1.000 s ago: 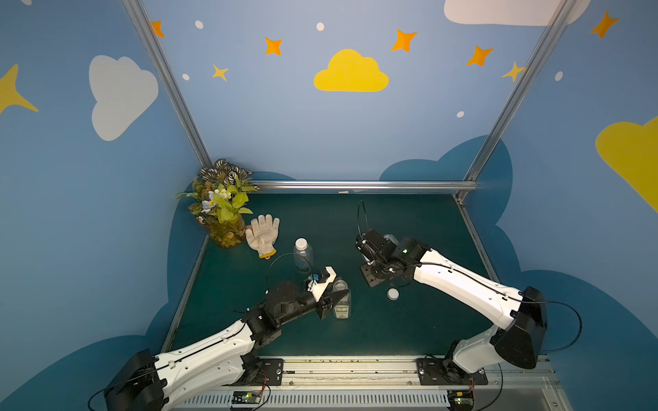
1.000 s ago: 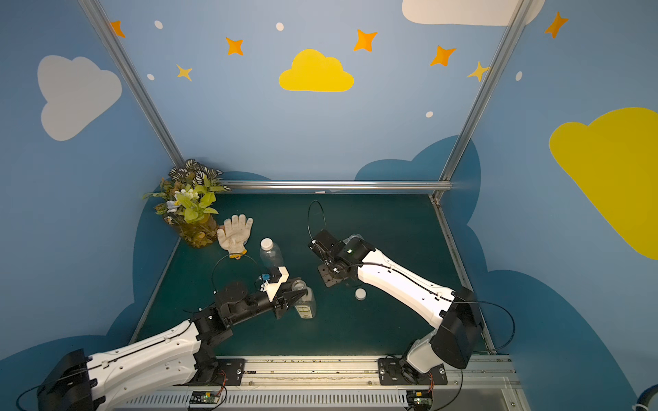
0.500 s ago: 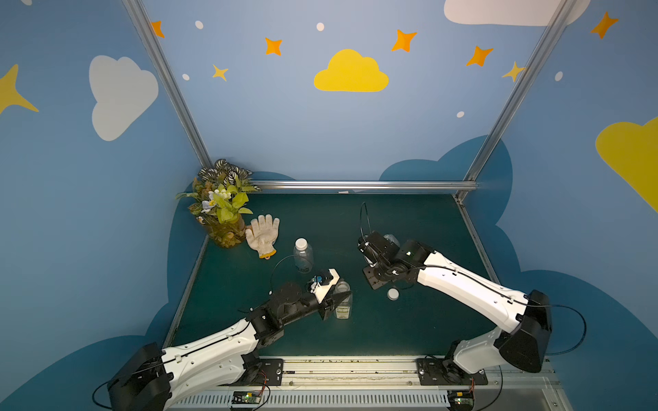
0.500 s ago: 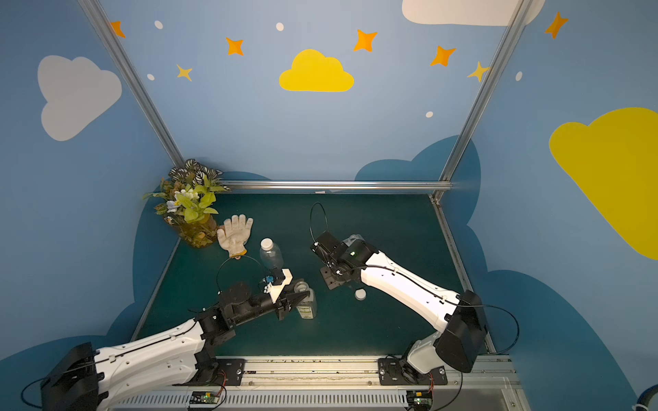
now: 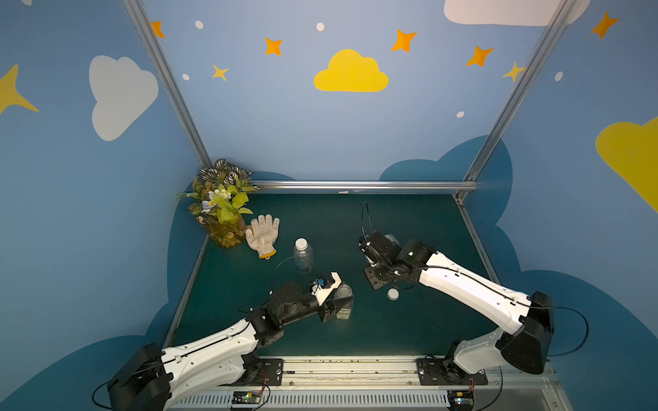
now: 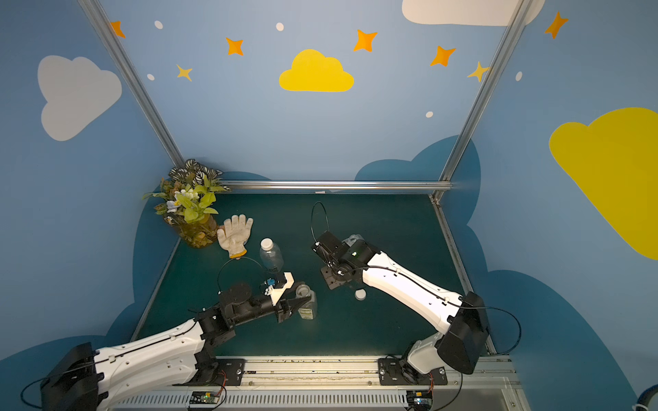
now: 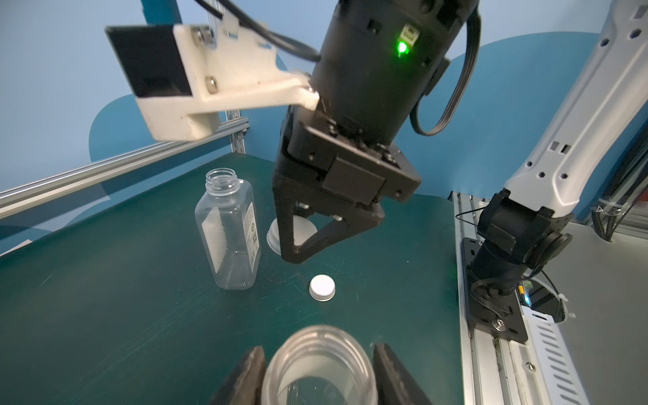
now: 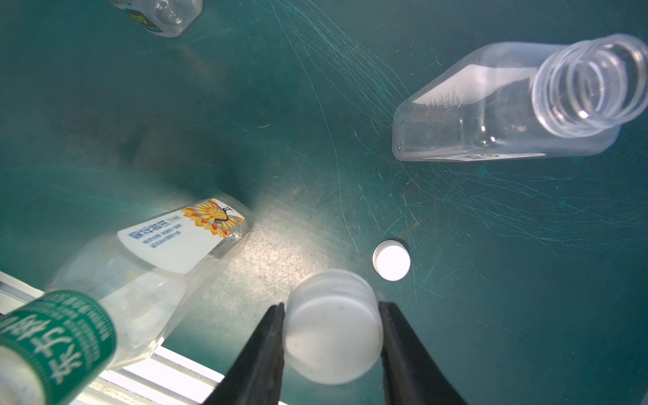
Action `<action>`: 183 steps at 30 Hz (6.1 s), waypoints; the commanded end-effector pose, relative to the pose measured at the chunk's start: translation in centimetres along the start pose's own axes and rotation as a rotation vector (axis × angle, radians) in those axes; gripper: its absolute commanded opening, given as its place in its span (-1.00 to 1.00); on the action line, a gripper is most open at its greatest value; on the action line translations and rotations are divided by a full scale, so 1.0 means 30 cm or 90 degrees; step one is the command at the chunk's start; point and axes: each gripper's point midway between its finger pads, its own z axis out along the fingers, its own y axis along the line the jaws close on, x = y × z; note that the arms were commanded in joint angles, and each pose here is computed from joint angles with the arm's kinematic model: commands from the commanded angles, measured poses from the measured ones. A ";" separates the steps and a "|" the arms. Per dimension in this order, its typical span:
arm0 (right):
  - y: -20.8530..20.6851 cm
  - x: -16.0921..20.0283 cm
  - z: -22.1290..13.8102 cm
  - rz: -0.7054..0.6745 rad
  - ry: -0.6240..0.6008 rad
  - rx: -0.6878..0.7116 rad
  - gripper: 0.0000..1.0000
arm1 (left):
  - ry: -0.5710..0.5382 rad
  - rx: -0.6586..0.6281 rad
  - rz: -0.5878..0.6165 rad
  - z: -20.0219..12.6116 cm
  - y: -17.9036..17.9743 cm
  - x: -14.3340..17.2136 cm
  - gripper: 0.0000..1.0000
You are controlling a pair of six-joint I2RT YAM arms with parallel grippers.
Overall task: Screw on the bottle caps
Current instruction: Place the plastic bottle at the center of the board, then screw the bottle cap onto the plastic bottle.
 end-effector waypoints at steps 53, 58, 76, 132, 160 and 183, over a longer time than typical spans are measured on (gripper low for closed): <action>0.106 -0.121 -0.254 0.022 -0.133 -0.168 -0.15 | -0.036 0.027 -0.045 0.000 0.046 0.052 0.11; 0.162 -0.127 -0.275 -0.002 -0.128 -0.201 -0.15 | -0.033 0.028 -0.048 -0.001 0.044 0.061 0.03; 0.335 -0.077 -0.210 -0.096 -0.017 -0.224 -0.08 | -0.029 0.036 -0.045 -0.005 0.036 0.066 -0.03; 0.433 -0.067 -0.168 -0.105 0.034 -0.245 0.08 | -0.019 0.035 -0.045 -0.011 0.035 0.077 -0.01; 0.367 -0.098 -0.207 -0.092 0.001 -0.223 0.49 | -0.016 0.039 -0.047 -0.009 0.032 0.081 -0.01; 0.235 -0.153 -0.270 -0.046 -0.084 -0.209 0.89 | -0.019 0.039 -0.045 -0.008 0.032 0.074 -0.01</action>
